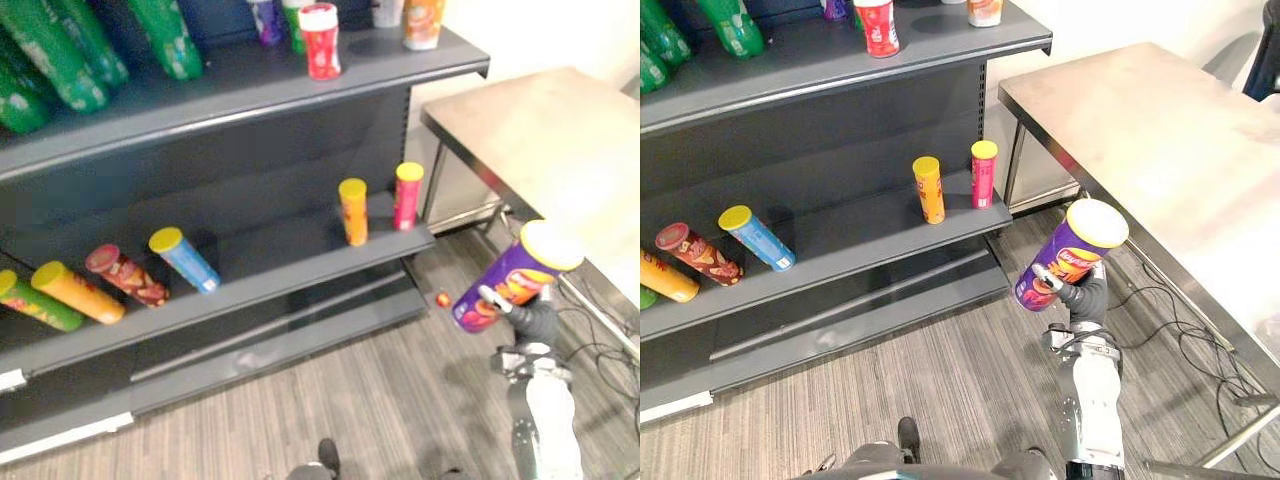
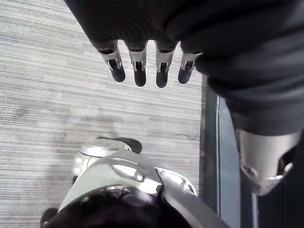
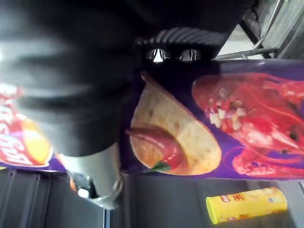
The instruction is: Put the gum and the chips on the shelf.
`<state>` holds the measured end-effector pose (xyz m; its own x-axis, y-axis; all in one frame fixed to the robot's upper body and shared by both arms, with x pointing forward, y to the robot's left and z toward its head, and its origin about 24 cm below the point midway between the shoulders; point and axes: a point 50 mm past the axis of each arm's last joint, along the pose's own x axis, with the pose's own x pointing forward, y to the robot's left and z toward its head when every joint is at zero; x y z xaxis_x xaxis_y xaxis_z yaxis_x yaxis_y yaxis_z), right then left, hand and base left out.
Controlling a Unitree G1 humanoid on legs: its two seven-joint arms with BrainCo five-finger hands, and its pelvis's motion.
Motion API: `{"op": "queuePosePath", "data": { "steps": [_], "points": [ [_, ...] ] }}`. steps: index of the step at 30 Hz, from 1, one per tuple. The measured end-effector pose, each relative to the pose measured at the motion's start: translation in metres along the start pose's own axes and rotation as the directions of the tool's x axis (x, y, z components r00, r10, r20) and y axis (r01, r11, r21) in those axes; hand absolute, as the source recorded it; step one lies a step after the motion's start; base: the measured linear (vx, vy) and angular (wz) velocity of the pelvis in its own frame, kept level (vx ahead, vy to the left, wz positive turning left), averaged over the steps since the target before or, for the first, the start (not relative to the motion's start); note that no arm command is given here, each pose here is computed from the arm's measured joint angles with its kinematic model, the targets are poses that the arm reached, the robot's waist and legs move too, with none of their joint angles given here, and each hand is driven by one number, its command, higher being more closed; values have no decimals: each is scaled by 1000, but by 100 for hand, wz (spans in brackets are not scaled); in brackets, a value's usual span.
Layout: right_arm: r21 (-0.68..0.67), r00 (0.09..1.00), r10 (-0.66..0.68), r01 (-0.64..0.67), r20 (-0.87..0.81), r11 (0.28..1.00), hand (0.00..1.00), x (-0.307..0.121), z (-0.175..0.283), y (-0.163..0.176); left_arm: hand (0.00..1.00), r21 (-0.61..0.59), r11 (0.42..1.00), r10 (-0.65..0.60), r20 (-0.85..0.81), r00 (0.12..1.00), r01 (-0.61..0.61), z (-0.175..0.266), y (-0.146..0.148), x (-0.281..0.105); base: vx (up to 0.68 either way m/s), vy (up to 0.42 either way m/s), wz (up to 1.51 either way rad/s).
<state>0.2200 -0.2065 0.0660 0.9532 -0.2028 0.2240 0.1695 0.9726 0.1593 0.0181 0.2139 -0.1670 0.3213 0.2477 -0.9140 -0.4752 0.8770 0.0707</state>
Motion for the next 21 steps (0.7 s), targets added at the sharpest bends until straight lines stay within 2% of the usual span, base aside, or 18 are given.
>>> {"op": "queuePosePath", "data": {
  "steps": [4, 10, 12, 15, 21],
  "points": [
    [-1, 1000, 12, -12, -9, 1000, 100, -2, -2, 1, 0, -10, 1000, 4, -7, 1000, -4, -3, 4, -1, -61, 63, 4],
    [41, 986, 162, -160, -46, 986, 100, 7, -14, 35, 0, -37, 999, -2, 28, 1000, 3, 7, 6, 1, 30, 38, 25],
    [49, 979, 199, -197, -52, 979, 100, 7, -15, 42, 0, -89, 996, -9, 38, 999, 12, 8, 3, 1, 50, 37, 47],
    [64, 969, 242, -239, -49, 969, 100, 7, -16, 50, 0, -122, 993, -1, 26, 1000, 4, 3, 4, 0, 11, 70, 65],
    [90, 962, 259, -251, -92, 964, 100, -10, -23, 51, 0, -72, 997, 33, -27, 999, -35, -7, 16, -2, 100, 39, 116]
  ]
}}
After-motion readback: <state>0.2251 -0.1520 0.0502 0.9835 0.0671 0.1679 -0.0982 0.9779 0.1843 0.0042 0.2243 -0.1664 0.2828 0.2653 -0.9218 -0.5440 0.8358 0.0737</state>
